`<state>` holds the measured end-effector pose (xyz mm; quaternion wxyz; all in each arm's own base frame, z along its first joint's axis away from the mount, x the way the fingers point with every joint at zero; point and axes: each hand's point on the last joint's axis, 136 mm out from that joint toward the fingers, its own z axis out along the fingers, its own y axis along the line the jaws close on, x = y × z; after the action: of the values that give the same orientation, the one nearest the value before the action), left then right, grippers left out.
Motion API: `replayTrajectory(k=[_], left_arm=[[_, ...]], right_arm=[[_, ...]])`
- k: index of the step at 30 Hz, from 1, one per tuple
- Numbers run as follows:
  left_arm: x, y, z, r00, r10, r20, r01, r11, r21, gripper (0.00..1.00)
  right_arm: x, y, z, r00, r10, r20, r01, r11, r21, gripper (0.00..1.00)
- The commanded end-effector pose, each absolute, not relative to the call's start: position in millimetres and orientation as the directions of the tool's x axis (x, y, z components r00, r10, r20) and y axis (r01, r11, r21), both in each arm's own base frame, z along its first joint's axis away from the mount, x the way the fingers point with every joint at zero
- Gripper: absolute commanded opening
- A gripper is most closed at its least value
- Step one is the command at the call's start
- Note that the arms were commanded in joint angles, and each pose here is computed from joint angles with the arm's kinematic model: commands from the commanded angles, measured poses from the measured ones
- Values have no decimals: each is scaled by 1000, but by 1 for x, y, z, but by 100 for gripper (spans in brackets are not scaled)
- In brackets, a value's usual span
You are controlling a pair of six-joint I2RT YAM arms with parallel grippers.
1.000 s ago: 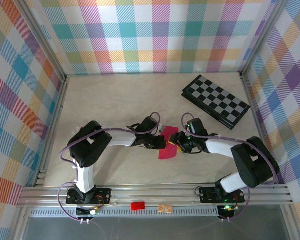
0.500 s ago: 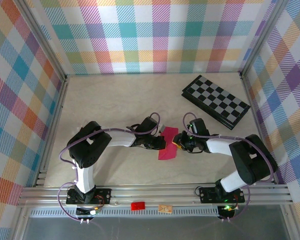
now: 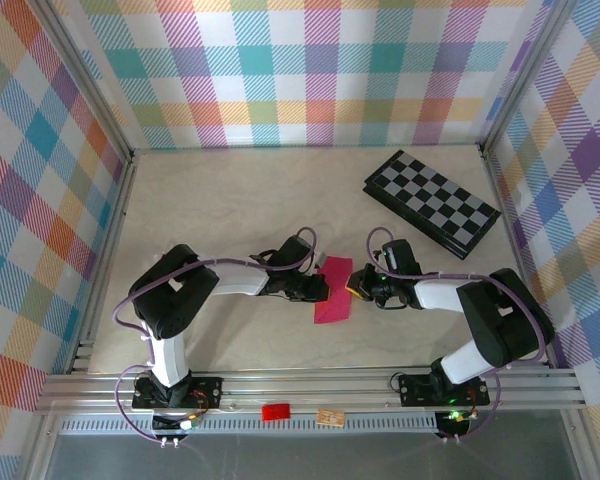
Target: Fold a paper plane with a square sheet of paper (pick it up from the middle)
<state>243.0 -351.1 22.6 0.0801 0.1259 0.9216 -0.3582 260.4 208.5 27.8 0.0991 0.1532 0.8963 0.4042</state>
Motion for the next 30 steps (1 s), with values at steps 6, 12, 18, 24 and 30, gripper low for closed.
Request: replayTrajectory(k=[6,12,18,24,30], left_arm=[[245,-349,60,-958,80,-275,265,610,-747,19],[250,-344,82,-951,39,-308,275,566,-777,22],[256,-324,106,-914,7,-406,323,619,-716,23],[270,-278,117,-849,-37,-528,313,768,-558,28],[281,-236,129,-774,-117,-622,239,856,-459,40]], right_arm=[[257,212,59,-951,254,-178,23,631,775,10],[255,207,75,-946,220,-238,-34,663,748,9],[258,185,95,-921,201,-335,-62,772,633,9],[259,155,125,-882,95,-462,-91,927,364,9],[262,138,143,-864,-127,-487,-118,992,-49,7]])
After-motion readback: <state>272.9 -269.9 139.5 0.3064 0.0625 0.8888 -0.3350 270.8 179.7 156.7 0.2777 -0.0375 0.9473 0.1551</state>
